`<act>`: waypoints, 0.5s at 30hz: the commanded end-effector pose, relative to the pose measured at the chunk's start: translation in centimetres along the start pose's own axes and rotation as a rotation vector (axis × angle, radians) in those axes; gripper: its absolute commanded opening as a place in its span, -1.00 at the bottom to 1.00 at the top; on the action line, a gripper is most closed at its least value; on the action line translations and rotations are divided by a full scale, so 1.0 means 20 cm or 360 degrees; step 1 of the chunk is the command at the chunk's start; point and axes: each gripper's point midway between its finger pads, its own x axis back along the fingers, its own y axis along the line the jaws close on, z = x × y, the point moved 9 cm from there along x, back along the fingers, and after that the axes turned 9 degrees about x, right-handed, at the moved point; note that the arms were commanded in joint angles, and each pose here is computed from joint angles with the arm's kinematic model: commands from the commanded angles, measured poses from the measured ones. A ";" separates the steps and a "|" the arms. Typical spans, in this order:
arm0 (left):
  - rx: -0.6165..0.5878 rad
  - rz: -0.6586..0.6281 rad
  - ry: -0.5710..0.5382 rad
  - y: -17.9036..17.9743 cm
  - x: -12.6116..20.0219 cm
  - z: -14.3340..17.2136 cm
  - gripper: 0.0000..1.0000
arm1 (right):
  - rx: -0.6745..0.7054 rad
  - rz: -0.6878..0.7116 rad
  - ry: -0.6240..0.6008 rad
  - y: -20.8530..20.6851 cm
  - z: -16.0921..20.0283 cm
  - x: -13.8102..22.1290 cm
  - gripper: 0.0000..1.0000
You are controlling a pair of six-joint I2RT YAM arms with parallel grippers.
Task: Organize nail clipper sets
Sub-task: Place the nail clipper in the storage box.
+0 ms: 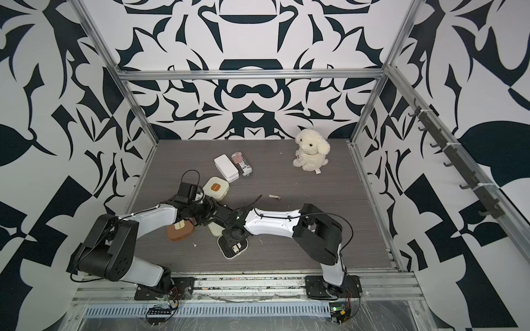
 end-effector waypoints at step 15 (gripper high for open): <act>0.0068 -0.0185 0.0003 0.13 -0.02 0.02 0.29 | 0.0017 0.0042 -0.0049 -0.02 -0.03 0.02 -0.92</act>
